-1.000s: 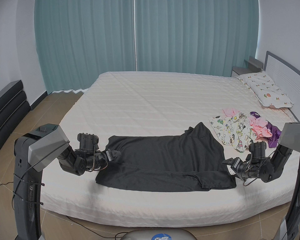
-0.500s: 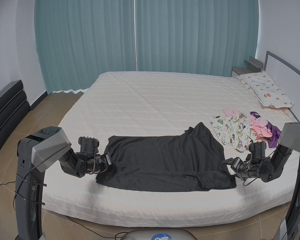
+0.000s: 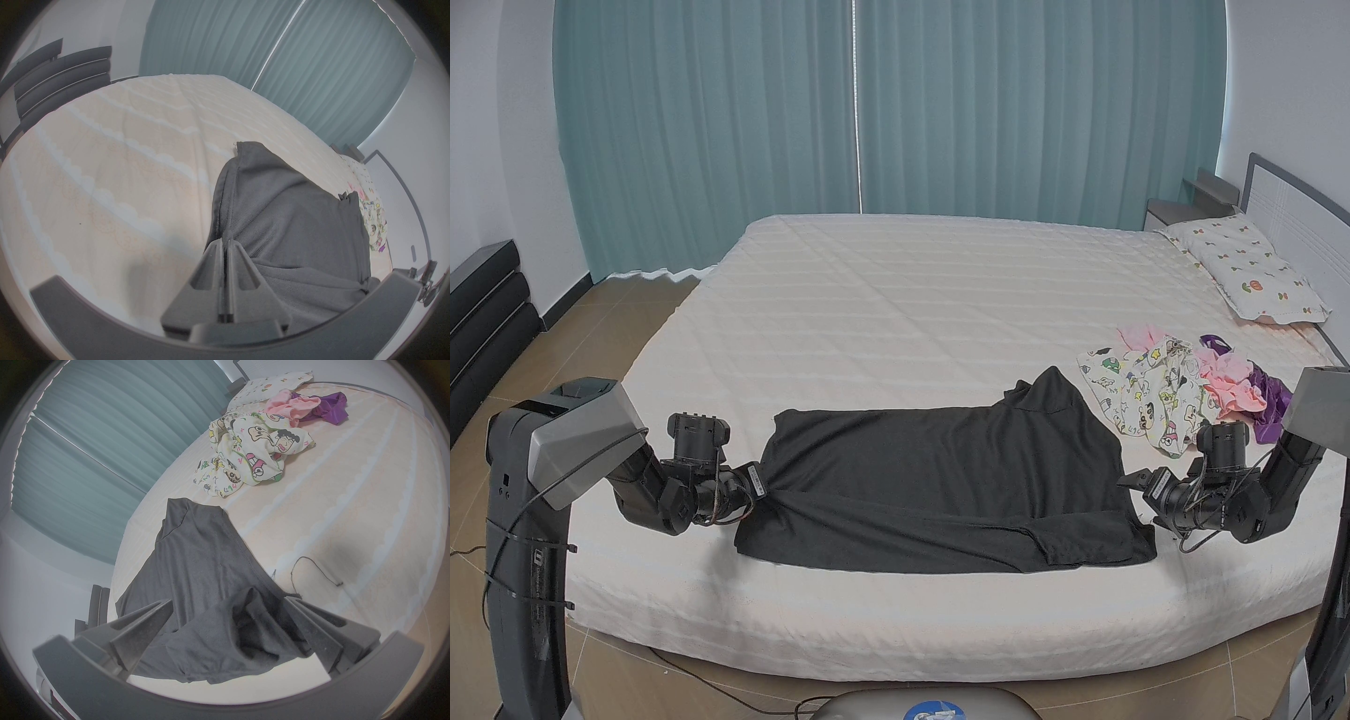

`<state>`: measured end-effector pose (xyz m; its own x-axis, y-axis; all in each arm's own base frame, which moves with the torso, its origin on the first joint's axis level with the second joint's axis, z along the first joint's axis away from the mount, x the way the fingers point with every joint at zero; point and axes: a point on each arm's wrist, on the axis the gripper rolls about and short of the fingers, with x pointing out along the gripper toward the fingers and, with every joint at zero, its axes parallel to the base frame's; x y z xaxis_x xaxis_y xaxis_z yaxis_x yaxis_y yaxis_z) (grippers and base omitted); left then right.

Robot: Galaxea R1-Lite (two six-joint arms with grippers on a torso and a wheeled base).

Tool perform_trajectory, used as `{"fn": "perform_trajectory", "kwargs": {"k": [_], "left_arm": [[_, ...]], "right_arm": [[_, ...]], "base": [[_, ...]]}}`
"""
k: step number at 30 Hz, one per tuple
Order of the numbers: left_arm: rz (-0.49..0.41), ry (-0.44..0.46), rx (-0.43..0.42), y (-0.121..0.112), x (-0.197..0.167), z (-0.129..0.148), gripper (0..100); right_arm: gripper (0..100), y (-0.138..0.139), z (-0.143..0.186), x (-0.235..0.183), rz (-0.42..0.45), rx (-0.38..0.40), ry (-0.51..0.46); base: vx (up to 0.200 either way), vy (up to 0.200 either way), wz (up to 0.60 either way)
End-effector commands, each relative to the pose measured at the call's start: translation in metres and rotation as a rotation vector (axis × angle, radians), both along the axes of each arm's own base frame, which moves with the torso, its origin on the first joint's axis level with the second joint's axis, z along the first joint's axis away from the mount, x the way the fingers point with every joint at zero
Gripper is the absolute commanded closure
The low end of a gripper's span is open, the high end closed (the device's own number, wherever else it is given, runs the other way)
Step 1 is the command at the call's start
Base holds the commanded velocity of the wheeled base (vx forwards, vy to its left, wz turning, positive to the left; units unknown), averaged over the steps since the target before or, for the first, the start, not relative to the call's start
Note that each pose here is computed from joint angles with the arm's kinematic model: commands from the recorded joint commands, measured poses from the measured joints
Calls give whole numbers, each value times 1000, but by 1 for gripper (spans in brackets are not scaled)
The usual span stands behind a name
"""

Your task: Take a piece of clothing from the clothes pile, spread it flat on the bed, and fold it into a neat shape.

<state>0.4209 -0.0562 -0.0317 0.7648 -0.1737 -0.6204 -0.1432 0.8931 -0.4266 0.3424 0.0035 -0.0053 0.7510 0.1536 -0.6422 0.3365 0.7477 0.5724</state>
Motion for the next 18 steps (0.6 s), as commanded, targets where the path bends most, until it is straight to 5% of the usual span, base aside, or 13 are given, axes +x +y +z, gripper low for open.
{"fn": "perform_trajectory", "kwargs": {"k": [1,18], "left_arm": [[7,-25,-18,-2,0,8,100],[8,-17,-25,-3,0,8,100]], "right_arm": [[0,0,-16,9,38,-33,13],[0,12,-42,22,197,-62,-74]], "base": [[0,0,0],[0,0,0]]}}
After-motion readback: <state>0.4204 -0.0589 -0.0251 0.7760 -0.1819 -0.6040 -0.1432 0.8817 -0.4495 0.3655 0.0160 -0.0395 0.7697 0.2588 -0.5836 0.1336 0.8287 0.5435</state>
